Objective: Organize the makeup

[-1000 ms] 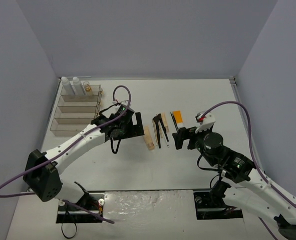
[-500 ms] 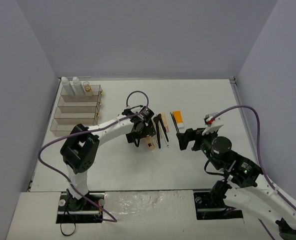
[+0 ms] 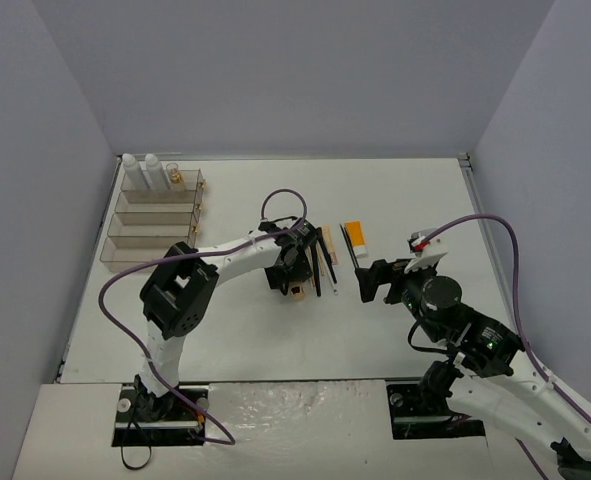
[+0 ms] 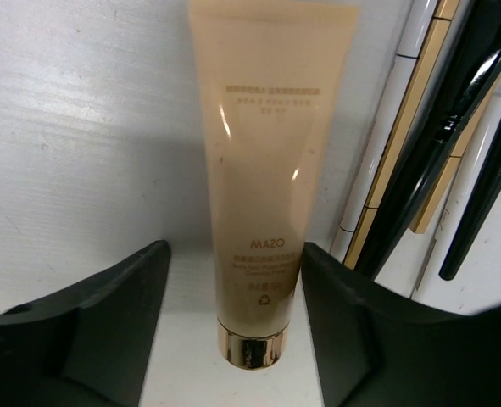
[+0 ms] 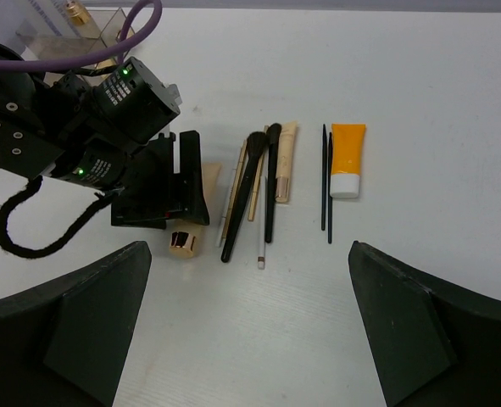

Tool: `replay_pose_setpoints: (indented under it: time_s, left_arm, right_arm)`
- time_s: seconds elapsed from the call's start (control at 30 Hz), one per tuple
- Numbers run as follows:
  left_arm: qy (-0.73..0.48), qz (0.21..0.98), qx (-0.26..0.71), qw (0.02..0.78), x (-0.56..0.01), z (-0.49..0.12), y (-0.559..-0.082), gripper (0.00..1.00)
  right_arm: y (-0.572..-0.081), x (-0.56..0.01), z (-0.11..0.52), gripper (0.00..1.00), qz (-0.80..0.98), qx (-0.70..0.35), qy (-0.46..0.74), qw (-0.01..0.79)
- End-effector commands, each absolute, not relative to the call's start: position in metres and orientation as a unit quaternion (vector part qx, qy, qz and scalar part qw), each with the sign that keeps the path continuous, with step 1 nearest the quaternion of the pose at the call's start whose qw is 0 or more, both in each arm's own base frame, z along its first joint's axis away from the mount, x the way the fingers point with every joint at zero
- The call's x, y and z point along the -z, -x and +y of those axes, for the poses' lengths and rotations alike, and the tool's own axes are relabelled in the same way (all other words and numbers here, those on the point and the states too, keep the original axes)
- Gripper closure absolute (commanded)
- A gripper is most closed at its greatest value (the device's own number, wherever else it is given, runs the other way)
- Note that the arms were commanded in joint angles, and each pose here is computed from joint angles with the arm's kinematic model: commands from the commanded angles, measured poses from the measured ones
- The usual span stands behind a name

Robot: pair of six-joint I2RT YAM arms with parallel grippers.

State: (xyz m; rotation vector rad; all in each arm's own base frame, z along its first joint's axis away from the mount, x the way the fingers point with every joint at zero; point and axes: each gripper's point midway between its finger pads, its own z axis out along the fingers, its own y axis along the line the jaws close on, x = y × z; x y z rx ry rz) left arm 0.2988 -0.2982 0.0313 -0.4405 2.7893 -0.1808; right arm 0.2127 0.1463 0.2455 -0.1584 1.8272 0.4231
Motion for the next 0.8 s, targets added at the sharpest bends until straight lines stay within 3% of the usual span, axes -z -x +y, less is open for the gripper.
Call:
replay_pose_setpoints:
  time_s: [0.0, 0.13, 0.3, 0.57, 0.77]
  left_arm:
    - [0.170, 0.968, 0.071, 0.171, -0.048, -0.300, -0.301, 0.52]
    - [0.174, 0.964, 0.073, 0.189, -0.061, -0.289, -0.301, 0.72]
    - [0.192, 0.953, 0.078, 0.222, -0.089, -0.264, -0.310, 0.85]
    - [0.280, 0.916, 0.101, 0.268, -0.142, -0.186, -0.338, 0.88]
    - [0.398, 0.860, 0.108, 0.300, -0.176, -0.090, -0.373, 0.87]
  right_arm:
    - [-0.218, -0.259, 0.145, 0.00, 0.768, -0.185, 0.052, 0.612]
    - [-0.217, -0.259, 0.144, 0.00, 0.767, -0.186, 0.052, 0.612]
    - [-0.217, -0.258, 0.146, 0.00, 0.767, -0.187, 0.057, 0.611]
    - [-0.217, -0.263, 0.148, 0.00, 0.765, -0.190, 0.062, 0.612]
    - [-0.217, -0.266, 0.148, 0.00, 0.763, -0.190, 0.066, 0.614]
